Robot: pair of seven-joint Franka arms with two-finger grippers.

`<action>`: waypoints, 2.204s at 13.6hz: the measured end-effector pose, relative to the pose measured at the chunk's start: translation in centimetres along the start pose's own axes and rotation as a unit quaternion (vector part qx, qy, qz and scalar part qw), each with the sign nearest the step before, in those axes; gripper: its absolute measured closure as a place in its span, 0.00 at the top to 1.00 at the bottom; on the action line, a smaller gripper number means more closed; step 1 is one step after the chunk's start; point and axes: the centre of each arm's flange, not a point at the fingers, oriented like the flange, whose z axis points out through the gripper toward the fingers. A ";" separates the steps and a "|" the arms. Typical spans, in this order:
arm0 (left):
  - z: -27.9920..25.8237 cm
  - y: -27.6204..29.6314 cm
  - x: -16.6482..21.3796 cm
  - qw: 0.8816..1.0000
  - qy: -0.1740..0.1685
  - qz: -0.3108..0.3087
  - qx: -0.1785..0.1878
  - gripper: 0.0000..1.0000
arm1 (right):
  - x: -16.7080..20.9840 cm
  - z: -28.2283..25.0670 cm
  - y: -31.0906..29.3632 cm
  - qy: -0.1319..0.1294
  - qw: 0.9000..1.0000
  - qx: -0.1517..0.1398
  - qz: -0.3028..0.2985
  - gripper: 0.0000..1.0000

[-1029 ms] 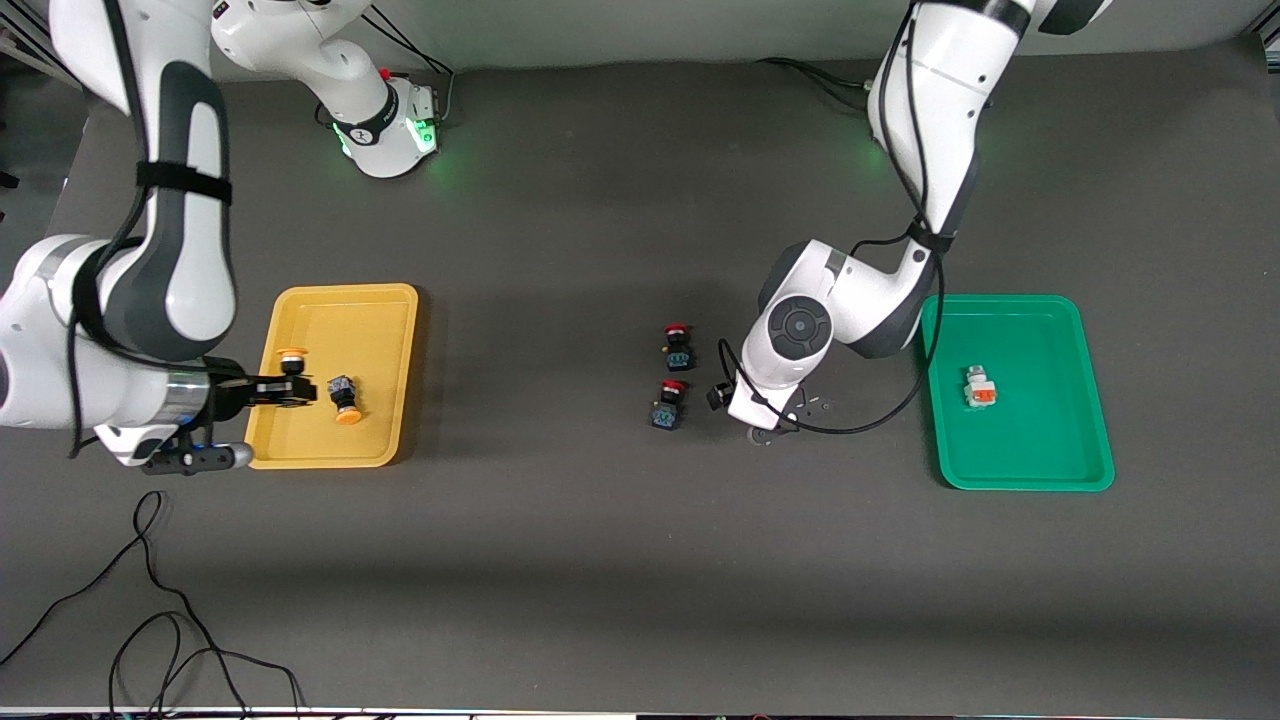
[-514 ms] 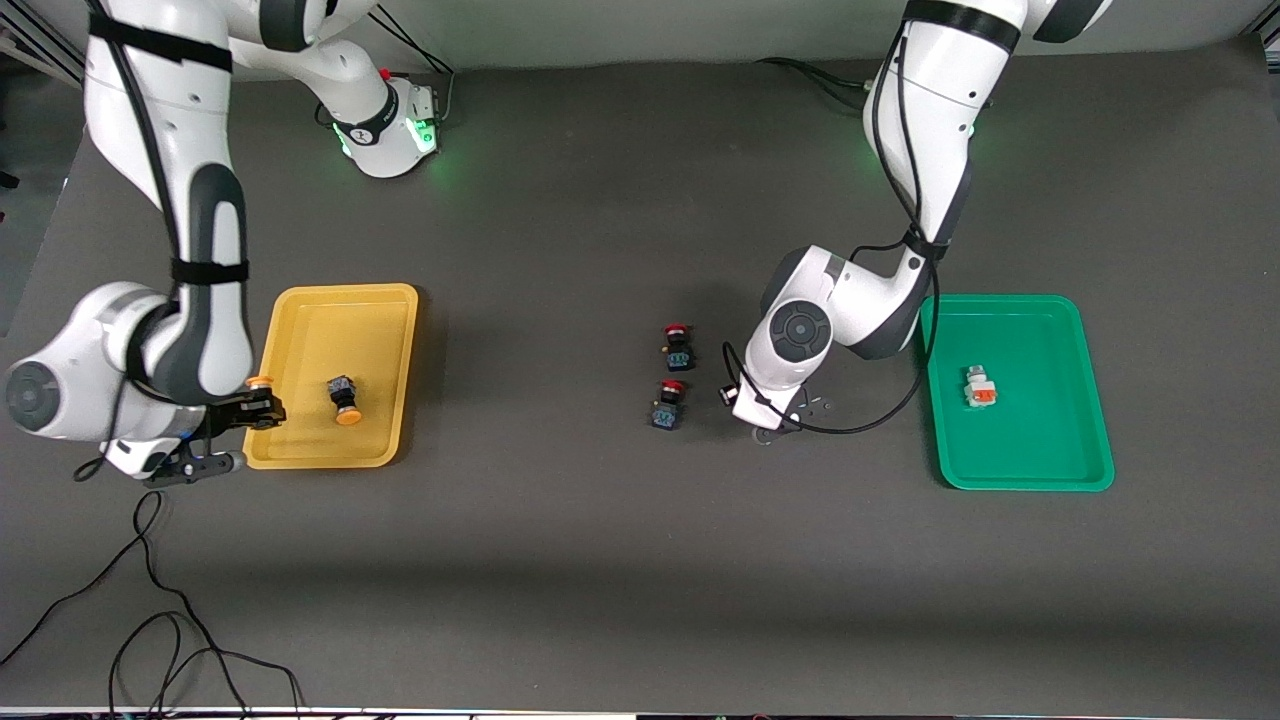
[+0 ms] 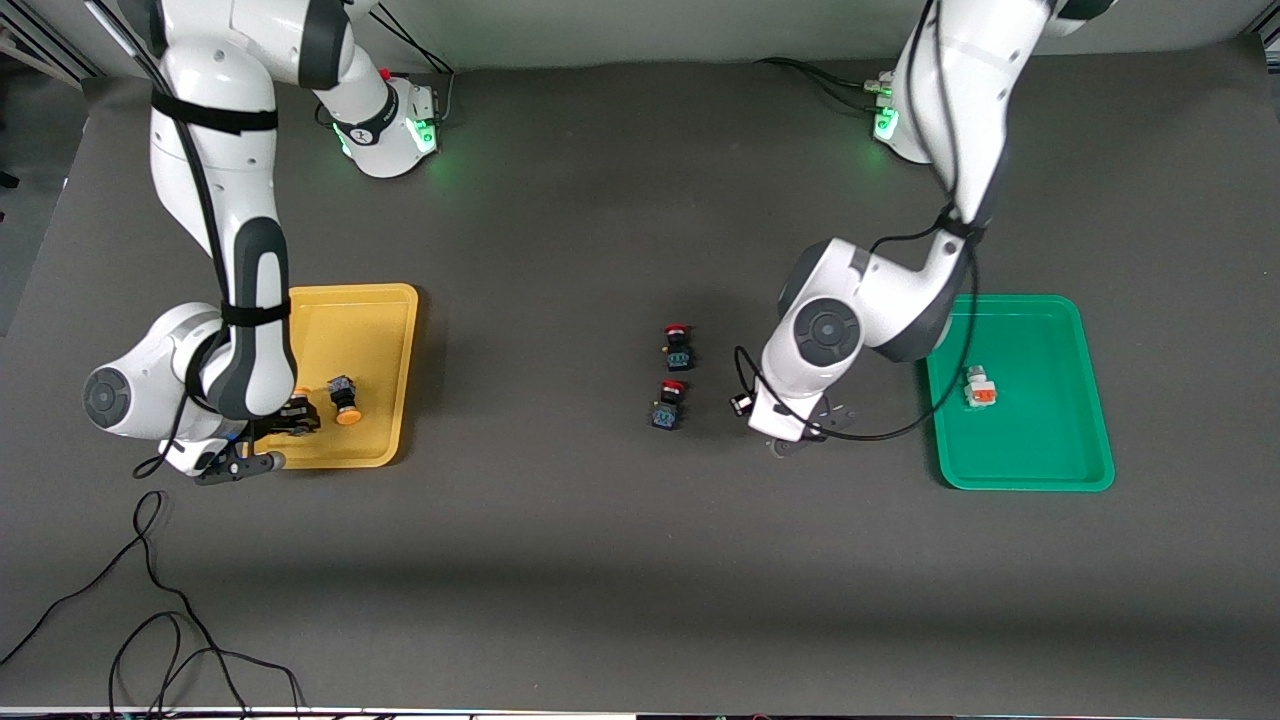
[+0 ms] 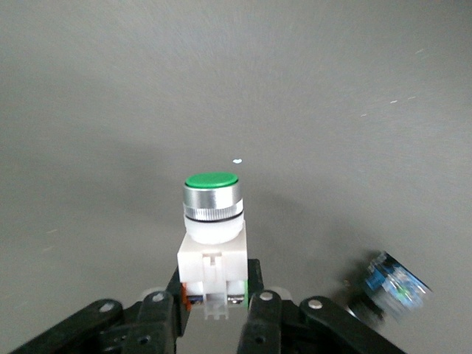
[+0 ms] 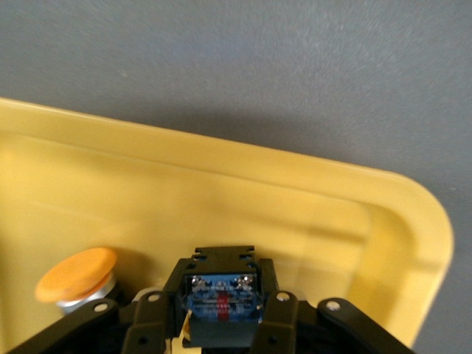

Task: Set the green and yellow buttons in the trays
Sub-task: 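Place the yellow button in the yellow tray while the left gripper carries the green switch, then release the green switch in the green tray with the left gripper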

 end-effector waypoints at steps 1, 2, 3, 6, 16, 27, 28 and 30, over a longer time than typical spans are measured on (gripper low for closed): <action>-3.5 -0.6 0.4 1.000 -0.004 0.009 0.002 0.33 | 0.1 -0.1 0.0 0.000 1.000 0.000 -0.001 0.41; -6.6 -1.6 0.9 1.000 -0.006 0.018 0.002 0.33 | 0.1 -0.3 -0.2 0.002 1.000 -0.001 -0.002 0.45; -9.1 -3.1 1.6 1.000 -0.009 0.028 0.003 0.33 | 0.2 -0.4 -0.3 0.003 1.000 0.000 -0.003 0.54; -13.6 -9.6 4.9 0.997 -0.038 0.065 0.019 0.33 | 0.3 -2.0 -0.2 0.002 1.000 0.008 -0.002 0.84; -8.3 -38.7 16.0 0.980 -0.043 0.190 0.043 0.33 | -3.3 -29.1 -7.6 -0.070 0.997 0.032 0.013 1.00; 7.2 -41.2 14.8 0.975 -0.017 0.220 0.039 0.48 | -8.7 -41.9 -5.8 -0.031 0.998 0.017 0.049 1.00; 6.5 -41.1 15.2 0.974 -0.017 0.221 0.039 0.61 | -8.6 -41.9 -5.9 -0.031 0.998 0.016 0.049 1.00; 3.8 -40.8 16.4 0.974 -0.028 0.219 0.042 0.80 | -8.5 -41.9 -6.0 -0.029 0.998 0.015 0.047 1.00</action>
